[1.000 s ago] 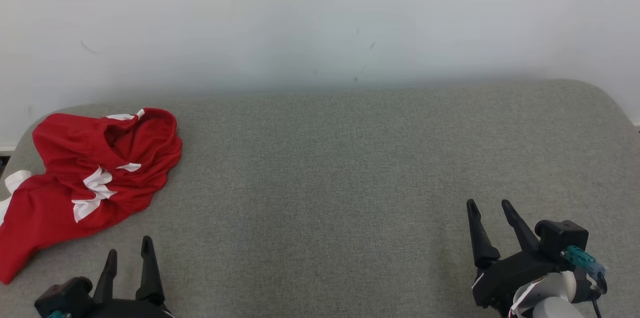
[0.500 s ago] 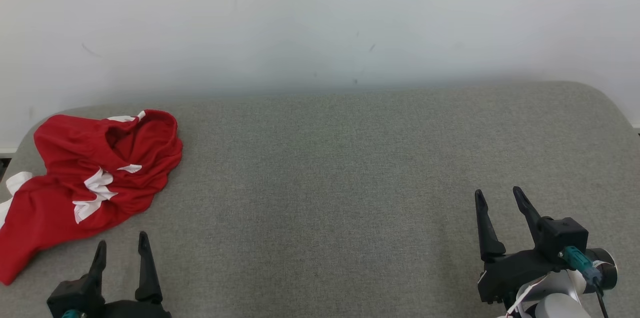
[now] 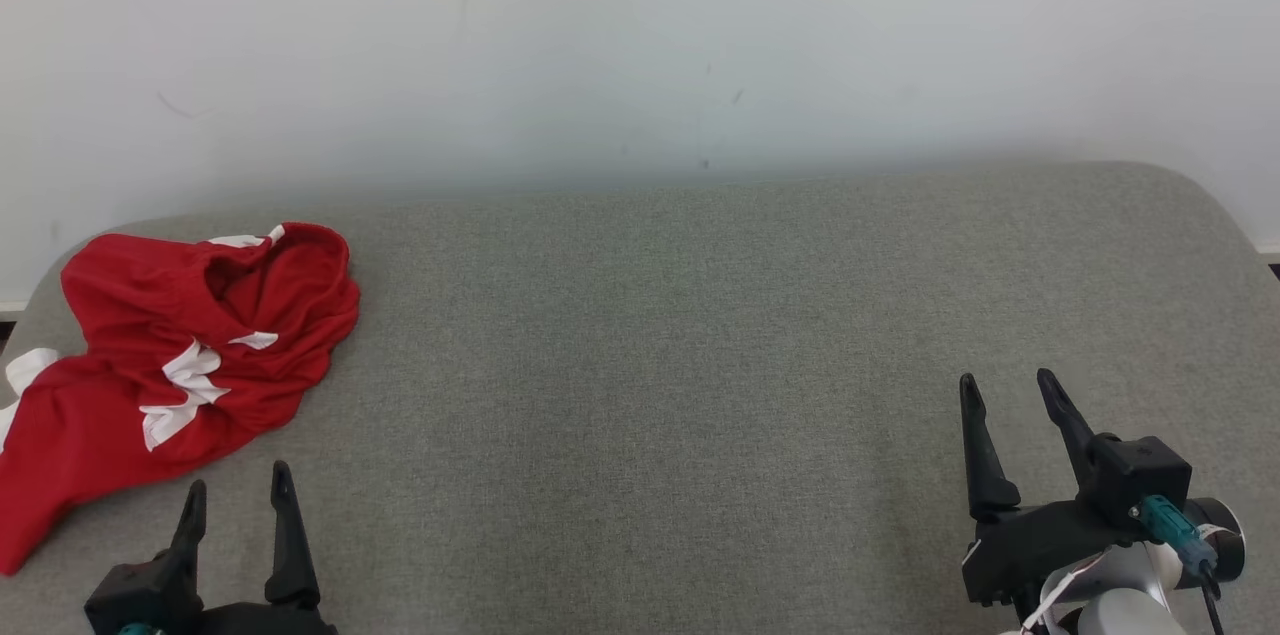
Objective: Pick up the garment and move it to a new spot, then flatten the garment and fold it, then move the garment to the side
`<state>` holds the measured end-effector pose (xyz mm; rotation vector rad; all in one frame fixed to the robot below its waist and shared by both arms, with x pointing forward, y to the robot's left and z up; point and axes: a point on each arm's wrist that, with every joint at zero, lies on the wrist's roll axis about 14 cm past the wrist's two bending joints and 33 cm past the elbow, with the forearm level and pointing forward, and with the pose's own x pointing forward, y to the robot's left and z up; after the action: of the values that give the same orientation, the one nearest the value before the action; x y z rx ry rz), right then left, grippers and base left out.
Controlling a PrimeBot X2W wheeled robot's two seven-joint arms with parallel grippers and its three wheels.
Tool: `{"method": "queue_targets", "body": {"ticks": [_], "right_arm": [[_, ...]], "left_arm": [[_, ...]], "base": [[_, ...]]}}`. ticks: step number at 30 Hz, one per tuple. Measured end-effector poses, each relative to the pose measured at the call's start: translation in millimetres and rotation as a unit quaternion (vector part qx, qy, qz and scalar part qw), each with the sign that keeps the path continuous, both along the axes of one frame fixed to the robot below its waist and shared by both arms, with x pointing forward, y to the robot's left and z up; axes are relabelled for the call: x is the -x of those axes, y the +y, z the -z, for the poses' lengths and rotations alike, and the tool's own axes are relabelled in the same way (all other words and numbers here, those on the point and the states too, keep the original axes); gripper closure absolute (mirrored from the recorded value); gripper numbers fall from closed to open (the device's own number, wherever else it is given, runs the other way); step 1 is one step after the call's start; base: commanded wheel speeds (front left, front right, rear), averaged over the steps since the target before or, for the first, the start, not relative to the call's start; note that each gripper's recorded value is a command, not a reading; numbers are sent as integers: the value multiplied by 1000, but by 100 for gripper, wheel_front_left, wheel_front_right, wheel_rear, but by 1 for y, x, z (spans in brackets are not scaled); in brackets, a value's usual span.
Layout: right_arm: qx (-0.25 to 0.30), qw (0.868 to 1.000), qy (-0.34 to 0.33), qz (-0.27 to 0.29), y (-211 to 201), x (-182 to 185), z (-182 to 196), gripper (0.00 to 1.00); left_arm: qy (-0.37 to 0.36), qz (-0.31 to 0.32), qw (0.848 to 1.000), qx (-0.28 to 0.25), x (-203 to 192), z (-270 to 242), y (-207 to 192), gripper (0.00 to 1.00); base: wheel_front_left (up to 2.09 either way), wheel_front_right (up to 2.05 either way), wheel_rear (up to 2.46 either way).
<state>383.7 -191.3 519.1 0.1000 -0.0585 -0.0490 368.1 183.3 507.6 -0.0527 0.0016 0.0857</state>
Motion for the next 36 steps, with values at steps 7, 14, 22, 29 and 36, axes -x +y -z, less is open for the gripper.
{"method": "queue_targets", "body": {"ticks": [7,14,22,29,36], "right_arm": [[-1,1000,9,1,-1,3,5,0],[0,1000,14,-2,0,2,6,0],[-1,1000,17,-5,2,0,7,0],[-5,999,26,-27,18,-5,11,0],[-11,997,39,-68,47,-12,18,0]], "left_arm": [[3,-3,1000,-4,0,0,2,0],[13,6,1000,-26,3,3,0,0],[15,8,999,-32,5,2,-1,0],[18,-11,999,-37,13,2,12,0],[19,-53,998,-33,29,-1,38,0]], "base": [[0,0,0],[0,0,0],[0,0,0],[0,0,0],[0,0,0]]}}
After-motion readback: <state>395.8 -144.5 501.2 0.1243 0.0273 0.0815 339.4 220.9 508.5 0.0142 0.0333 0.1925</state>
